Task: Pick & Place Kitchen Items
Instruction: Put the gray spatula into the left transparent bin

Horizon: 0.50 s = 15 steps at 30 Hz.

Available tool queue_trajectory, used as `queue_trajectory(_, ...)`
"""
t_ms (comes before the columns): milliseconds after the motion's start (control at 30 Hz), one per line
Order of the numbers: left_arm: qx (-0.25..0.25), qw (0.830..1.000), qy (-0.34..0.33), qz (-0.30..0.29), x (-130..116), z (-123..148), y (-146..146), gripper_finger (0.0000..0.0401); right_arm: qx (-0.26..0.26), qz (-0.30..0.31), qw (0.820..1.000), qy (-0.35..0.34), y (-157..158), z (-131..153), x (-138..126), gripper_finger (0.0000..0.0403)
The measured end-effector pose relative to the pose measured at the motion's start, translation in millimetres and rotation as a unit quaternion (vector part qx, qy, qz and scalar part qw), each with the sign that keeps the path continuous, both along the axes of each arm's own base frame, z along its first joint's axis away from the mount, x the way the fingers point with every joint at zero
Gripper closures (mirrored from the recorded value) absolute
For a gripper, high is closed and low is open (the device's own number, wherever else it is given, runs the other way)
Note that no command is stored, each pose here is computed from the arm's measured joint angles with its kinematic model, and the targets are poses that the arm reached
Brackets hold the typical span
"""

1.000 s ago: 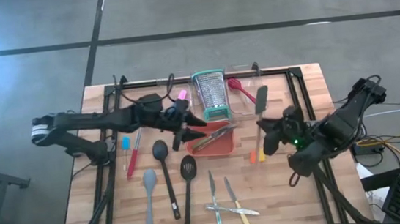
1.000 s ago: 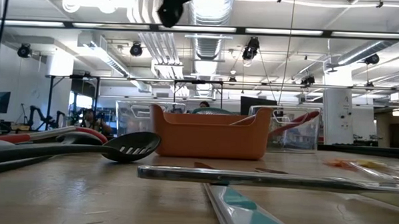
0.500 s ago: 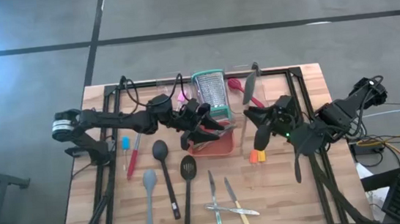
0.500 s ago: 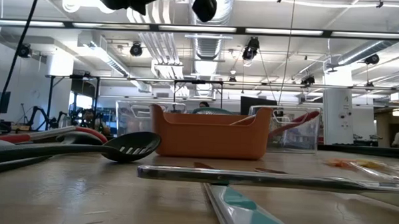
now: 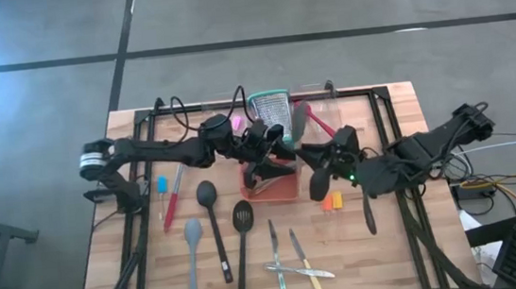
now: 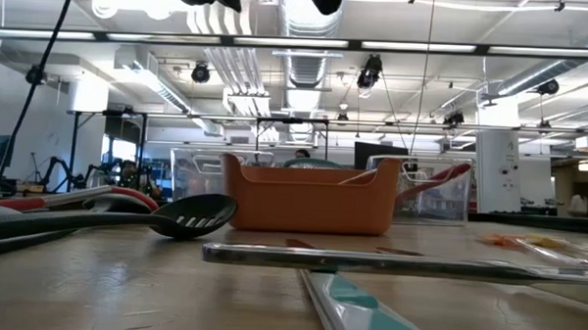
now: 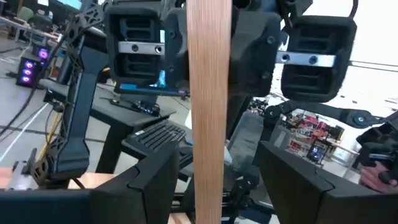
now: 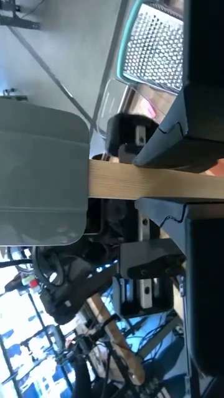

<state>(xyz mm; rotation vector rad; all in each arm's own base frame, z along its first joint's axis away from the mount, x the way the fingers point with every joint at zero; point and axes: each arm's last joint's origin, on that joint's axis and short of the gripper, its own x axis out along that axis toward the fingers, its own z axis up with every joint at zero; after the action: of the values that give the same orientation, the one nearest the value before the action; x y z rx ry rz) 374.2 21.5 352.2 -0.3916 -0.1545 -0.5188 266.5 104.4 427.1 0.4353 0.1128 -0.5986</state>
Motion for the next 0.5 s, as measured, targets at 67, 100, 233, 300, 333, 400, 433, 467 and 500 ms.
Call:
queue_trajectory(67, -0.001, 1.0, 0.003, -0.005, 2.6, -0.9, -0.1, 0.0178, 0.001, 0.007, 1.0, -0.006, -0.4, 1.0, 4.4, 0.036)
queue_trajectory(100, -0.002, 1.0, 0.004, -0.007, 3.2, -1.3, -0.1, 0.0178, -0.003, 0.01, 1.0, -0.006, 0.3, 0.9, 5.8, 0.036)
queue_trajectory(233, 0.002, 1.0, 0.005, -0.022, 3.1, -1.6, -0.8, 0.0179, -0.007, 0.008, 1.0, -0.005, -1.5, 0.7, 8.0, 0.036)
queue_trajectory(300, 0.001, 1.0, 0.005, -0.029, 2.3, -0.8, -1.3, 0.0183, -0.004, 0.011, 1.0, -0.004, -3.0, 0.6, 8.9, 0.036)
queue_trajectory(333, 0.001, 1.0, 0.004, -0.029, 1.7, 0.0, -1.3, 0.0188, -0.003, 0.012, 1.0, -0.004, -3.7, 0.7, 9.3, 0.036)
queue_trajectory(400, 0.001, 1.0, 0.002, -0.029, 1.1, 1.1, -1.3, 0.0207, -0.001, 0.016, 1.0, -0.003, -5.7, 0.6, 10.3, 0.036)
queue_trajectory(433, 0.003, 1.0, -0.001, -0.029, 1.0, 2.2, -1.3, 0.0221, 0.001, 0.017, 1.0, -0.002, -6.7, 0.5, 10.8, 0.036)
queue_trajectory(467, 0.004, 1.0, -0.002, -0.029, 1.0, 2.8, -1.3, 0.0238, 0.003, 0.018, 1.0, -0.002, -7.9, 0.3, 11.5, 0.036)
queue_trajectory(500, 0.004, 1.0, -0.001, -0.028, 1.1, 2.9, -1.2, 0.0258, 0.004, 0.018, 1.0, -0.002, -8.9, 0.4, 12.0, 0.036)
